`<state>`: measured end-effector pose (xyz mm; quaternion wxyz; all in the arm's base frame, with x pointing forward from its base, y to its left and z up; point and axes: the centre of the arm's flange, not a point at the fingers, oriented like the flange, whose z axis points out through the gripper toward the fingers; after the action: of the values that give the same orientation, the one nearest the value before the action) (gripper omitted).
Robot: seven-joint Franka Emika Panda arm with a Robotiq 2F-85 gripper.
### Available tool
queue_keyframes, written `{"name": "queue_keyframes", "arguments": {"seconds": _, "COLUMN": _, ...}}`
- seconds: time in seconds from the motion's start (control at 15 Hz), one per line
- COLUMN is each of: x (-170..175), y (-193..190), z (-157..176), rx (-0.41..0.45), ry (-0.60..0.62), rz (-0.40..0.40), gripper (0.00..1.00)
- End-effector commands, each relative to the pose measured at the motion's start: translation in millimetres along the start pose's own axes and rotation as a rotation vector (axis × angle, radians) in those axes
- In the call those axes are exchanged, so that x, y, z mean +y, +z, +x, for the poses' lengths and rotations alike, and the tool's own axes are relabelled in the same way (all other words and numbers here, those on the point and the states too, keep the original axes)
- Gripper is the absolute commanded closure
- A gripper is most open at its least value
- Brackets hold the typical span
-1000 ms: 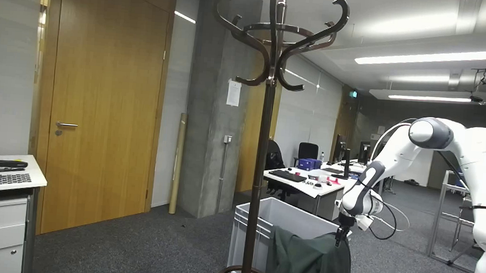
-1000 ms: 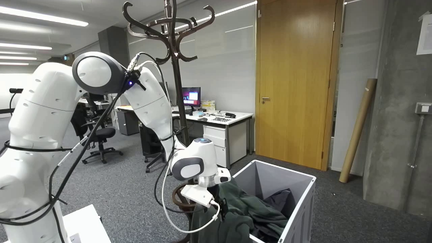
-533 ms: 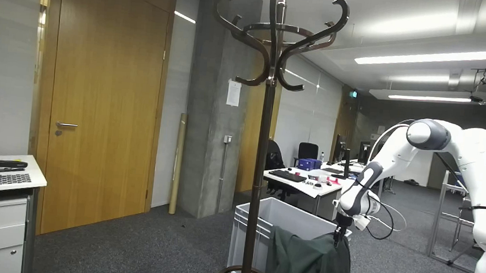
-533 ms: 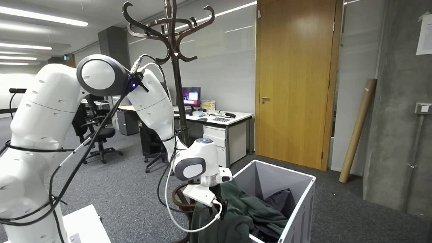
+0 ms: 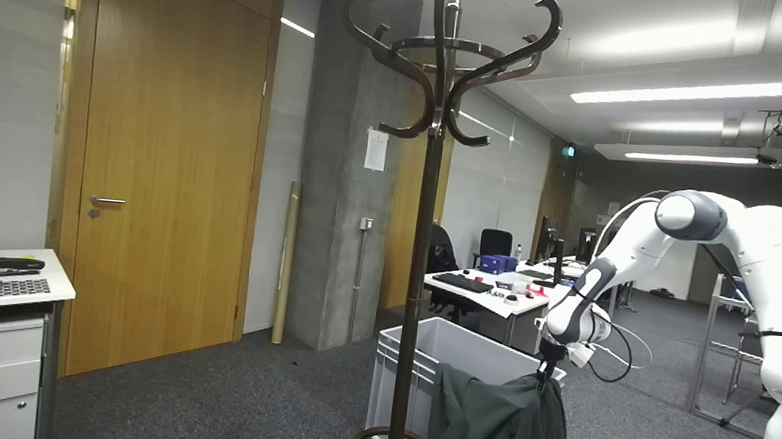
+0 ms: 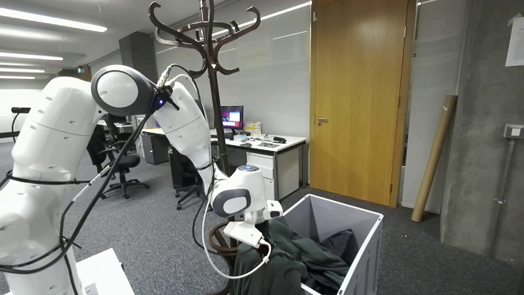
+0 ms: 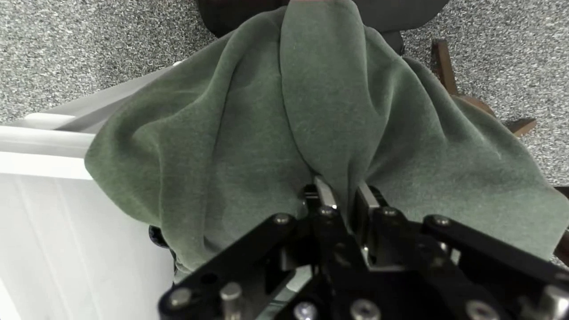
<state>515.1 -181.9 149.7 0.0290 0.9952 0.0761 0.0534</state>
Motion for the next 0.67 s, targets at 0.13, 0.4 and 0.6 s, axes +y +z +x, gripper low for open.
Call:
{"name": "queue_keyframes", "arguments": {"seconds": 0.13, "x": 8, "y": -51, "z": 17, "rx": 0.087, "ry": 0.017, "rz": -0.021, "gripper": 0.97}}
{"name": "queue_keyframes", "arguments": {"seconds": 0.4, "x": 12, "y": -95, "z": 34, "rx": 0.166, "ry": 0.033, "rz": -0.048, "gripper": 0.97}}
{"name": "queue_keyframes", "arguments": {"seconds": 0.6, "x": 22, "y": -129, "z": 51, "rx": 0.222, "ry": 0.067, "rz": -0.061, "gripper": 0.97}}
